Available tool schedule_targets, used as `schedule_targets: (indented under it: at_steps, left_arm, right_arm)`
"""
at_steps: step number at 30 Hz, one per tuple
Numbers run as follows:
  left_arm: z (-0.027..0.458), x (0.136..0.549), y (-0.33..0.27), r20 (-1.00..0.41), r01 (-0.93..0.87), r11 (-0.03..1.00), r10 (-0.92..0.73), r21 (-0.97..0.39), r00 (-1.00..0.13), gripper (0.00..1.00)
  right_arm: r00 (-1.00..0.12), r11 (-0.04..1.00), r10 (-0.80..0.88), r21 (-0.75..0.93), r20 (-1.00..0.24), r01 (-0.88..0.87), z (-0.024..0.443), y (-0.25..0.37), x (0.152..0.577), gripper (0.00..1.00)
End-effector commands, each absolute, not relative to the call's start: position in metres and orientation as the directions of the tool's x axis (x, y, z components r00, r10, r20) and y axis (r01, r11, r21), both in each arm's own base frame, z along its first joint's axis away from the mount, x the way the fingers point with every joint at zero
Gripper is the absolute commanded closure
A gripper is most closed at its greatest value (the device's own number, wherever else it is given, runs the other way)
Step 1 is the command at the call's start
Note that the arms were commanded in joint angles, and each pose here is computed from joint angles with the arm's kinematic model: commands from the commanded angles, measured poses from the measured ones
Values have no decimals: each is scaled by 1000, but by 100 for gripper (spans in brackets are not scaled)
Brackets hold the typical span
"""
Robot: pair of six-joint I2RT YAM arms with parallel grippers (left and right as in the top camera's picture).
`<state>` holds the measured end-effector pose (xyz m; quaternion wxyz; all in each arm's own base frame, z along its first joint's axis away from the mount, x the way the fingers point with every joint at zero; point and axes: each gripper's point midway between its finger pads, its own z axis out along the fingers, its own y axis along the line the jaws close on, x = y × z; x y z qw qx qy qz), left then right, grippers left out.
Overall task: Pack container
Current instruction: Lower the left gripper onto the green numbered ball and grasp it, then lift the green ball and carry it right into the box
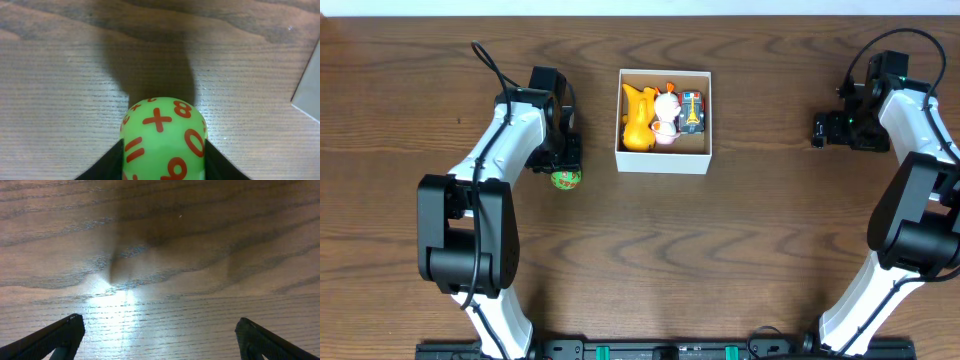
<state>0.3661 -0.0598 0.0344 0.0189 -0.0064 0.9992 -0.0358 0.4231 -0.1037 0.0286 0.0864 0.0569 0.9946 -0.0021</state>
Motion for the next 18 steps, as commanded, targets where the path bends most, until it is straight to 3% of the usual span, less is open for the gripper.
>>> schedule_targets:
  at_steps: [1,3,8,13,18]
  left_arm:
    - [33,365,-59,-30,-8,997,-10,-74,-999,81]
    - [36,367,-59,-34,-8,997,-11,-75,-999,94]
    - [74,389,-65,-84,-50,993,-59,-103,-995,94]
    - [146,426,-95,-211,-17,965,-74,-263,-975,94]
    - [205,448,-121,-349,68,941,-55,-333,-936,94]
  right_arm:
    - [-977,993,114,11,-180,114,32,-100,424,1]
    - [-977,993,114,11,-179,114,32,-100,424,1]
    - [-977,993,114,11,-179,114,32,-100,424,1]
    - [-977,993,114,11,-179,114,32,-100,424,1]
    - [-977,993,114,11,-179,114,32,-100,424,1]
